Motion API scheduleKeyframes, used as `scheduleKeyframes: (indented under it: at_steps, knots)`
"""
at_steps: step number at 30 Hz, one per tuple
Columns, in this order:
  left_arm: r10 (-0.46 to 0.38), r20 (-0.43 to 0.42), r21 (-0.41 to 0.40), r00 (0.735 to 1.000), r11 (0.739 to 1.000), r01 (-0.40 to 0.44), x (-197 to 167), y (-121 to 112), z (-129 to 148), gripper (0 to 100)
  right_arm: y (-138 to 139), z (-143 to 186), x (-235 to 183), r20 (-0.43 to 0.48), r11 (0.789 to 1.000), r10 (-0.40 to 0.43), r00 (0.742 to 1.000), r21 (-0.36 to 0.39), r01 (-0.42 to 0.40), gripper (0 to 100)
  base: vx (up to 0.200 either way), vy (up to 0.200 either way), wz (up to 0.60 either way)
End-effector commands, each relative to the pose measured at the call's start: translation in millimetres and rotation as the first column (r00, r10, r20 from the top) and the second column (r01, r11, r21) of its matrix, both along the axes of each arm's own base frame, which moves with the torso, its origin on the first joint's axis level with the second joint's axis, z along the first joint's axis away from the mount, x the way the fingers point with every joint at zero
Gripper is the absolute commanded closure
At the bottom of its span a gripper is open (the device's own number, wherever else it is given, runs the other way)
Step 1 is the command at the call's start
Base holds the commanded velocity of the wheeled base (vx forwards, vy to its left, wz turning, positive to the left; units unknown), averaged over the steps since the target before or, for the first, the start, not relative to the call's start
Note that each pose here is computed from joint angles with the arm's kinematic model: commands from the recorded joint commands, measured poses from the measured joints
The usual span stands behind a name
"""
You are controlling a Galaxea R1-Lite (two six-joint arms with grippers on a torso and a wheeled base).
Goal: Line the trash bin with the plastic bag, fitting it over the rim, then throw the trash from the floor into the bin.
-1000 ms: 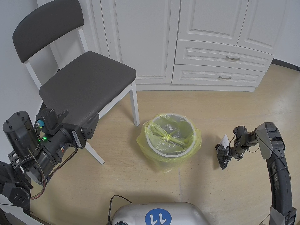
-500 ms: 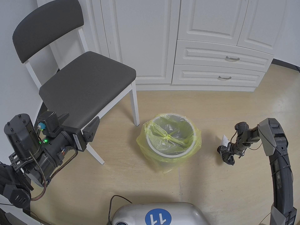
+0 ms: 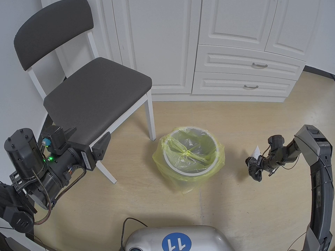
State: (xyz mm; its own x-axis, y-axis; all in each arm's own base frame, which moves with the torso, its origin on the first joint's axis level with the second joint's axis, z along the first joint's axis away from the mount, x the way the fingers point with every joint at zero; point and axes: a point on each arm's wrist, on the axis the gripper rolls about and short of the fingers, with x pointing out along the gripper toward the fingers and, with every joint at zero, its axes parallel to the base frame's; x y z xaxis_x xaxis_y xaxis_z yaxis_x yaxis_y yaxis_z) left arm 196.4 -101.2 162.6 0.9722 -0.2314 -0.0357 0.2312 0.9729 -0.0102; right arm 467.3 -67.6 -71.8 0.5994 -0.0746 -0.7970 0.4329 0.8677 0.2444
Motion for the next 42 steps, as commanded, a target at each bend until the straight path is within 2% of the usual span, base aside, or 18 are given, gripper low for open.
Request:
scheduleKeyframes:
  at_steps: [1,5,12,16,17,22,28,33,34,36,39,42]
  knots:
    - [0.003,-0.001,0.031,1.000,1.000,-0.003,0.2,0.3,-1.9,0,2.6,22.5,-15.4,0.060,0.999,-0.031,0.998,0.036,0.029,100,0.000,0.000,0.00]
    - [0.003,0.001,0.034,1.000,0.999,-0.003,-0.9,0.8,-1.6,0,6.3,29.3,-21.0,0.109,0.998,-0.038,0.993,0.046,0.033,100,0.000,0.000,0.00]
    - [0.007,-0.002,0.034,1.000,0.999,-0.007,0.6,0.5,-2.2,0,14.3,46.6,-30.9,0.223,0.998,0.009,0.975,0.065,-0.024,100,0.000,0.000,0.00]
    - [0.007,-0.005,0.035,1.000,0.999,-0.007,1.0,0.3,-2.9,0,17.8,51.7,-32.0,0.239,0.998,0.019,0.971,0.060,-0.035,100,0.000,0.000,0.00]
    - [0.006,-0.006,0.036,1.000,0.999,-0.005,1.8,-0.6,-3.2,0,22.9,64.1,-35.3,0.257,0.997,0.033,0.966,0.055,-0.048,100,0.000,0.000,0.00]
    - [0.010,-0.008,0.035,1.000,0.999,-0.010,4.3,-1.4,-3.5,0,36.8,82.1,-42.3,0.277,0.995,0.066,0.959,0.048,-0.083,100,0.000,0.000,0.00]
    - [0.017,0.012,0.051,1.000,0.999,-0.018,2.9,1.3,0.1,0,74.2,126.4,-67.1,0.333,0.984,0.155,0.930,0.027,-0.173,100,0.000,0.000,0.00]
    - [0.025,0.021,0.068,0.999,0.997,-0.027,2.7,2.6,1.1,0,97.7,156.5,-89.4,0.401,0.969,0.233,0.886,-0.014,-0.248,100,0.000,0.000,0.00]
    - [0.025,0.021,0.068,0.999,0.997,-0.027,2.7,2.6,1.1,0,98.2,156.5,-90.0,0.401,0.968,0.236,0.885,-0.015,-0.251,100,0.000,0.000,0.00]
    - [0.027,0.022,0.067,0.999,0.997,-0.028,2.6,3.1,1.5,0,106.4,165.5,-101.0,0.434,0.957,0.278,0.857,-0.050,-0.285,100,0.000,0.000,0.00]
    - [0.028,0.028,0.064,0.999,0.997,-0.030,2.7,3.4,2.5,0,113.8,172.4,-110.2,0.466,0.949,0.304,0.831,-0.069,-0.309,100,0.000,0.000,0.00]
    - [0.028,0.038,0.058,0.999,0.998,-0.031,3.1,3.2,2.8,0,118.4,178.6,-116.6,0.480,0.944,0.316,0.818,-0.074,-0.321,100,0.000,0.000,0.00]
